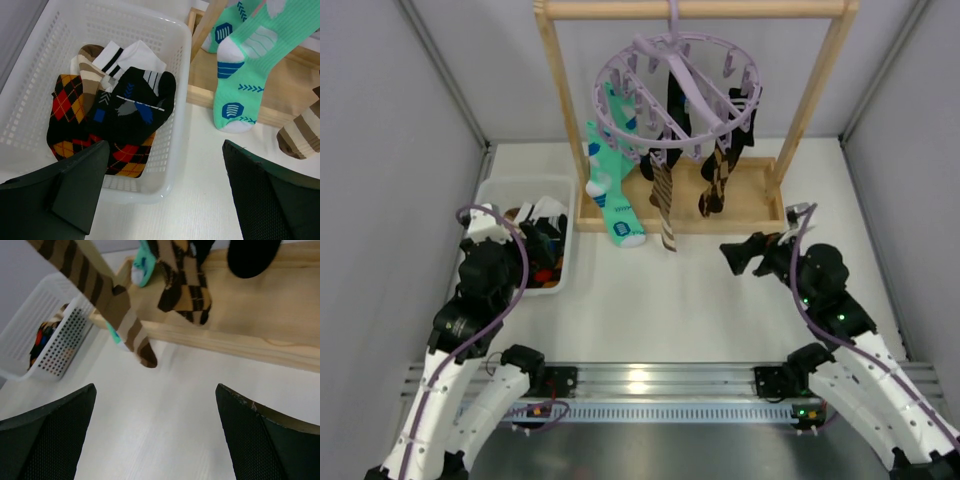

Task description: Remove the socks clipped to the hanger

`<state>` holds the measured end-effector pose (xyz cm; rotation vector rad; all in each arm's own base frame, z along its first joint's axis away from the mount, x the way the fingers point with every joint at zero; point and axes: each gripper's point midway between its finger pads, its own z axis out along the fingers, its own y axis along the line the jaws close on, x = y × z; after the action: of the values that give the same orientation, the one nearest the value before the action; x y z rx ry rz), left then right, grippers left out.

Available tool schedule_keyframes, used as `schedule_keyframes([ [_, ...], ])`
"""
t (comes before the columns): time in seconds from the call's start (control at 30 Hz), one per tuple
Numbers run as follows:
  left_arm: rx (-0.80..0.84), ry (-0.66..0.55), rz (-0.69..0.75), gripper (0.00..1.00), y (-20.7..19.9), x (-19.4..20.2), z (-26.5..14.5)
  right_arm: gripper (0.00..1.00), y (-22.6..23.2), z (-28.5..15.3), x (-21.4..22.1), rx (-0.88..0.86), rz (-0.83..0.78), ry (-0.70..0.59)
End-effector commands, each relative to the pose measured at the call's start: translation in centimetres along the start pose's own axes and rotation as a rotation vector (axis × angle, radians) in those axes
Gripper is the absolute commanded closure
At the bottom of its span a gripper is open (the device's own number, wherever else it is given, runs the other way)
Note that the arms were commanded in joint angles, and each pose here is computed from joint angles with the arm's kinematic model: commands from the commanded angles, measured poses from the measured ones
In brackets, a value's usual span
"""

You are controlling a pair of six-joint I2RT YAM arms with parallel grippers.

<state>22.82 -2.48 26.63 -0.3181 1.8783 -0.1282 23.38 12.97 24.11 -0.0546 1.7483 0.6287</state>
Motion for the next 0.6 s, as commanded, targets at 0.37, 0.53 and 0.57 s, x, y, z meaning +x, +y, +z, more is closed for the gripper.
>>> schedule_keyframes([
  [0.37, 0.201, 0.073, -0.076, 0.02, -4.1, 0.7, -0.4, 0.01, 9.0, 5.3, 2.2, -0.303, -0.123, 0.086],
  [0.53, 0.397, 0.185, -0.189, 0.01, -8.7, 2.8, 0.2, 0.01, 11.2, 5.8, -1.2, -0.284, -0.169, 0.030],
  [0.57, 0.413, 0.199, -0.210, 0.02, -9.1, 2.8, 0.2, 0.01, 11.7, 5.9, -1.6, -0.288, -0.188, 0.025],
])
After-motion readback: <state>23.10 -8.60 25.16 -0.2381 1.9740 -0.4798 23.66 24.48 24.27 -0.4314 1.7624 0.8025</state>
